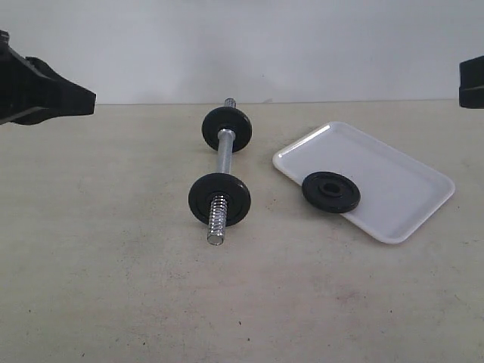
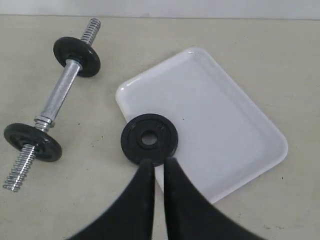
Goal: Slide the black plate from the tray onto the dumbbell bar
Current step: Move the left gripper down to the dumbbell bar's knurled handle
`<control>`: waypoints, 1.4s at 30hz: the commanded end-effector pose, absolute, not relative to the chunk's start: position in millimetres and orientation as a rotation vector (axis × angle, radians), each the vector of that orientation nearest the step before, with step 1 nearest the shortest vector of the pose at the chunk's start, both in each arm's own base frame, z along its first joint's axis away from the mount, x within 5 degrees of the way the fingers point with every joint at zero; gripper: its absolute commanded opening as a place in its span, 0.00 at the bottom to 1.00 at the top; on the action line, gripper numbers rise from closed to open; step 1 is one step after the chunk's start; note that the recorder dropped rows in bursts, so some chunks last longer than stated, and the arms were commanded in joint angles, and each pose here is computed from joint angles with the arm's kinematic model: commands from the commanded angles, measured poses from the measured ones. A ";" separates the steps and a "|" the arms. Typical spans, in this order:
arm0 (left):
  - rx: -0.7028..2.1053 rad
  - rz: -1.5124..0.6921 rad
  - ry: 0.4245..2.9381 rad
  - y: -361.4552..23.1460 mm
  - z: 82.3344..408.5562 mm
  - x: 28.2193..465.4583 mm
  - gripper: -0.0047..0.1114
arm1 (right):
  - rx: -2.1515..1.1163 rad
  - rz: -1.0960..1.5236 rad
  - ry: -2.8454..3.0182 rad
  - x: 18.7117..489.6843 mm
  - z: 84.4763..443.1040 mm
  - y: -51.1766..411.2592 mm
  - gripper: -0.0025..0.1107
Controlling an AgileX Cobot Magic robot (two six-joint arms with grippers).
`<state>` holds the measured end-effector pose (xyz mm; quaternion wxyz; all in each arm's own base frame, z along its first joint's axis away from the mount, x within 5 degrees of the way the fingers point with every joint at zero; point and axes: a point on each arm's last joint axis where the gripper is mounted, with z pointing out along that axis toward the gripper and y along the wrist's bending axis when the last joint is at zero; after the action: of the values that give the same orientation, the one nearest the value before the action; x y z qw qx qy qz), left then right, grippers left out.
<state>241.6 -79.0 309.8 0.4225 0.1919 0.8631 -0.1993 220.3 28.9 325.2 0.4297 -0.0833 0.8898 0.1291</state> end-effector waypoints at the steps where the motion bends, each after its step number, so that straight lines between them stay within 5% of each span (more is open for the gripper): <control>1: 0.413 -0.446 2.095 -76.4 316.3 249.7 0.08 | -0.194 0.305 2.183 222.9 329.2 27.6 0.06; 10: 0.622 -0.348 2.033 -83.1 303.1 278.7 0.08 | -0.305 0.274 2.200 222.4 325.6 28.9 0.06; 17: 1.336 -0.090 1.809 -107.8 276.7 339.3 0.08 | -0.488 0.308 2.332 225.5 305.1 33.7 0.06; 20: 1.687 0.161 1.447 -112.1 286.6 356.7 0.08 | -0.516 0.297 2.325 225.6 305.0 33.7 0.06; 24: 1.732 0.179 1.360 -134.7 285.7 374.5 0.08 | -0.518 0.303 2.329 225.1 304.8 34.0 0.06; 33: 1.852 0.044 1.412 -179.1 213.5 394.7 0.08 | -0.498 0.347 2.329 224.5 305.5 36.3 0.06; 42: 1.486 0.007 1.725 -175.4 200.2 411.2 0.08 | -0.494 0.355 2.327 224.6 305.7 36.7 0.06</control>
<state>404.7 -175.2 196.1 0.3933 0.6703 0.6292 0.0117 224.3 36.4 303.6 0.3561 -0.1902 0.9047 0.1361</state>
